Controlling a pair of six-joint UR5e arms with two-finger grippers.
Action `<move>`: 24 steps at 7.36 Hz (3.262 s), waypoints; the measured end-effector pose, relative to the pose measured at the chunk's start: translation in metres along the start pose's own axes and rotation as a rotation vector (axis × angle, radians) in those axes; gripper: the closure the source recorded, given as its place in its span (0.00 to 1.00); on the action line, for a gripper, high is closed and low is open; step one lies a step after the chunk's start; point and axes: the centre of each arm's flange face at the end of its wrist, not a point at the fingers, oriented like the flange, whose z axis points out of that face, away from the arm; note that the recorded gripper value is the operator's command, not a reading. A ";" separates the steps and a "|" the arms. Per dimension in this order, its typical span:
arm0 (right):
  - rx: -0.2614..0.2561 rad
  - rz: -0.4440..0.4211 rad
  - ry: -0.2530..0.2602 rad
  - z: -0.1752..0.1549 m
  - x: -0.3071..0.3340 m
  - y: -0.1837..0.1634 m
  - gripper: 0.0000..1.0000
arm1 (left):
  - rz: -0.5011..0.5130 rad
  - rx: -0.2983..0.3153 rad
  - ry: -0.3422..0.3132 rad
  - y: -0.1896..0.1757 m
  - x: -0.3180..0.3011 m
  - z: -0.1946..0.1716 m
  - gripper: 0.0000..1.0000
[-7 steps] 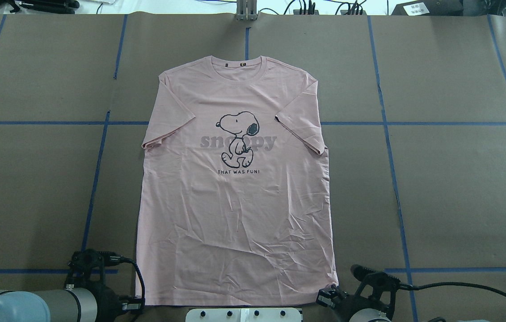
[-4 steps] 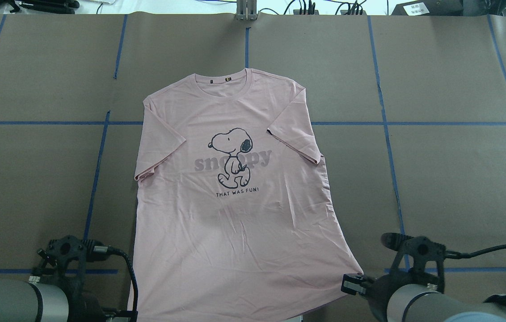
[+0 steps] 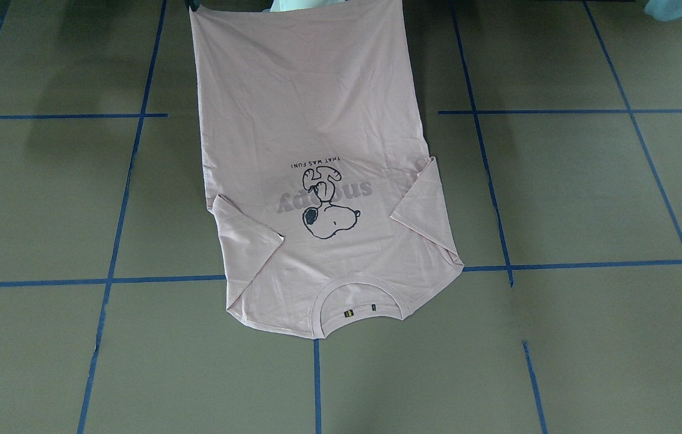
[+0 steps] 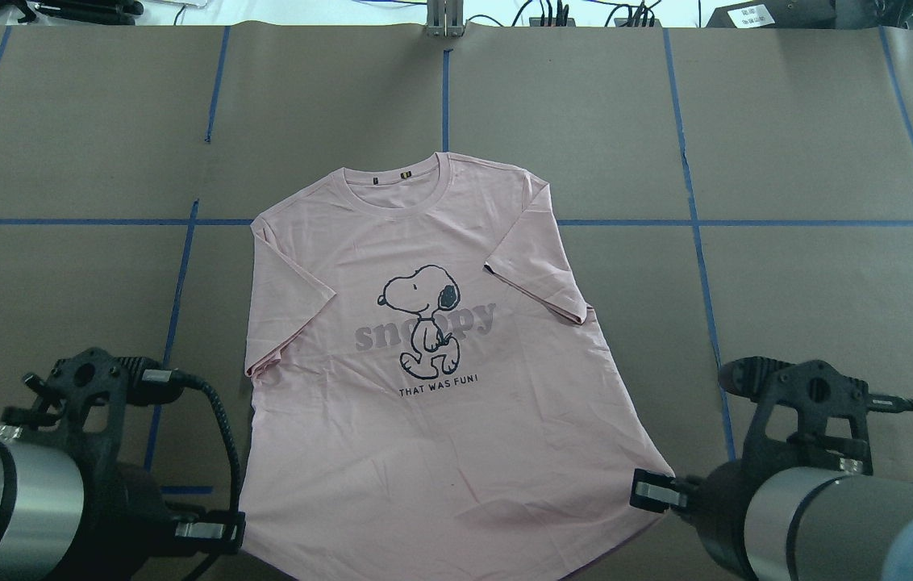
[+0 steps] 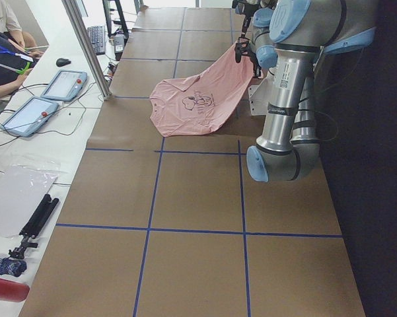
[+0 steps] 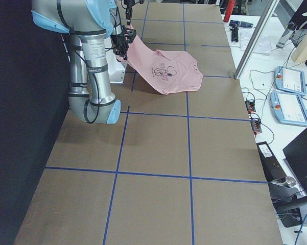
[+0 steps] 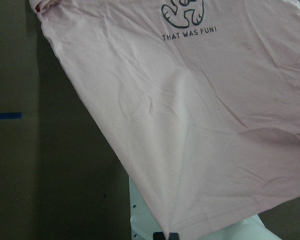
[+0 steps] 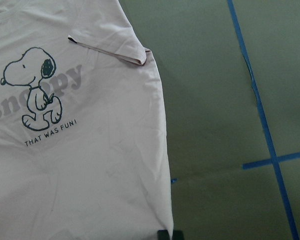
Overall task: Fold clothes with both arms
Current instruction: 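Lift the hem with both grippers and fold it toward the collar, then lay the hem along the collar edge and open both grippers, then raise the right gripper away while left gripper moves to the folded shirt's near corner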
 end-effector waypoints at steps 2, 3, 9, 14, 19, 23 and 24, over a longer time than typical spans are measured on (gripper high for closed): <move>0.110 -0.035 0.051 0.035 -0.039 -0.054 1.00 | 0.053 0.093 -0.098 -0.069 -0.003 0.026 1.00; 0.163 -0.033 0.060 0.066 -0.059 -0.092 1.00 | 0.067 0.135 -0.153 -0.110 -0.010 0.037 1.00; 0.305 0.026 0.113 0.206 -0.131 -0.275 1.00 | 0.099 0.272 -0.293 -0.275 -0.089 0.081 1.00; 0.308 0.007 0.150 0.311 -0.127 -0.321 1.00 | 0.115 0.304 -0.351 -0.352 -0.163 0.179 1.00; 0.307 0.001 0.138 0.316 -0.127 -0.331 0.00 | 0.169 0.314 -0.326 -0.352 -0.160 0.182 0.00; 0.156 -0.154 0.049 0.277 -0.093 -0.374 0.00 | 0.165 0.313 -0.168 -0.258 -0.133 0.153 0.00; 0.152 -0.168 0.023 0.268 -0.081 -0.374 0.00 | 0.133 0.296 -0.135 -0.221 -0.127 0.155 0.10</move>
